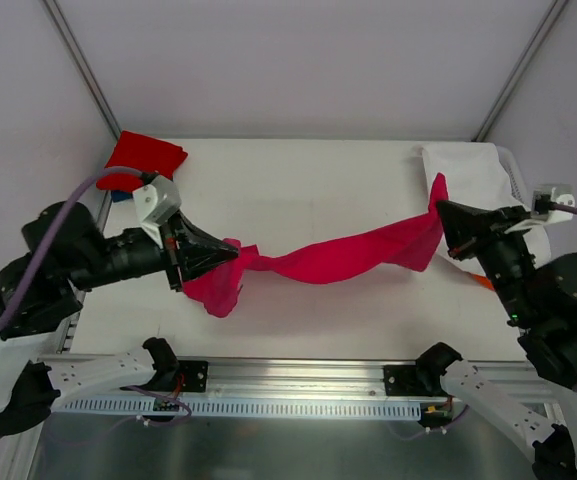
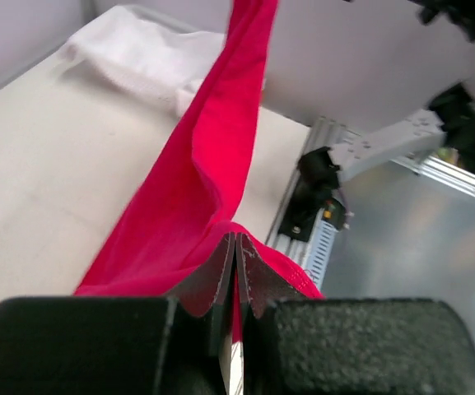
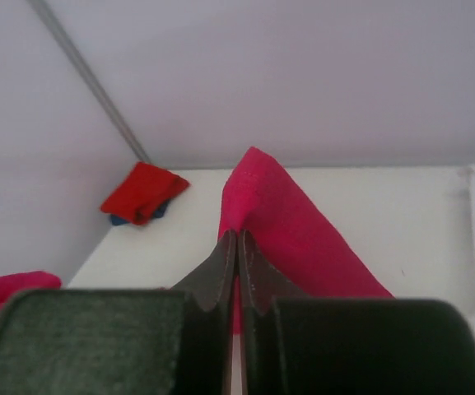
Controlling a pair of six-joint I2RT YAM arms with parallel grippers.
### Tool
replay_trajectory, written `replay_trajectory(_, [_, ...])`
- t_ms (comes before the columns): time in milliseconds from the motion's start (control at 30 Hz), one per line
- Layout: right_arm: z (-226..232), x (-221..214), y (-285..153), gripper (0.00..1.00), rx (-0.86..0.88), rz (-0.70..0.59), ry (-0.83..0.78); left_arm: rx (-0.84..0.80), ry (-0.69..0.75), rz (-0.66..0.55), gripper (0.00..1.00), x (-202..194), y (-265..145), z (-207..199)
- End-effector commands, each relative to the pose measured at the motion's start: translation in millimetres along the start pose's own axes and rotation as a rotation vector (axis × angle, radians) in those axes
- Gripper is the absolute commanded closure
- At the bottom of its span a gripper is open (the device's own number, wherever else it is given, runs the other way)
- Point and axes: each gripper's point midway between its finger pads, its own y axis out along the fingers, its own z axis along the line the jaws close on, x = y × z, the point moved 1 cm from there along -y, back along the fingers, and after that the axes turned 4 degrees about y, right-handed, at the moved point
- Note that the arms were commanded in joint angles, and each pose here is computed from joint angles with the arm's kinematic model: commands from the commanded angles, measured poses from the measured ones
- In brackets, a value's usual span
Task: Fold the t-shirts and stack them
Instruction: Flatten the tshirt out
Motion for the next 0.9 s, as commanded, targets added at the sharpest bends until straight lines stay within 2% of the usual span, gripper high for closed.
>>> replay_trajectory(0, [53, 35, -24, 0.99, 0.316, -0.062, -0.079, -0.229, 0.103, -0.087, 1.00, 41, -16, -40])
replay_trajectory(100, [77, 54, -45, 1.00, 0.455, -0.081, -0.096, -0.350, 0.154, -0.167, 1.00, 74, -35, -65])
replay_trajectory(300, [98, 87, -72, 0.99, 0.572, -0.155, -0.106, -0.526, 0.247, -0.318, 1.00, 129, -80, -105])
replay_trajectory(533, [103, 126, -133, 0.99, 0.680, -0.365, -0.095, -0.625, 0.365, -0.440, 1.00, 145, -130, -130])
replay_trajectory(700, [85, 148, -178, 0.99, 0.623, -0.572, -0.096, -0.581, 0.420, -0.528, 1.00, 139, -155, -130])
replay_trajectory(800, [69, 150, -176, 0.99, 0.499, -0.614, -0.104, -0.504, 0.427, -0.545, 1.00, 134, -153, -120])
replay_trajectory(867, [57, 146, -163, 1.00, 0.401, -0.600, -0.102, -0.424, 0.417, -0.524, 1.00, 130, -133, -103])
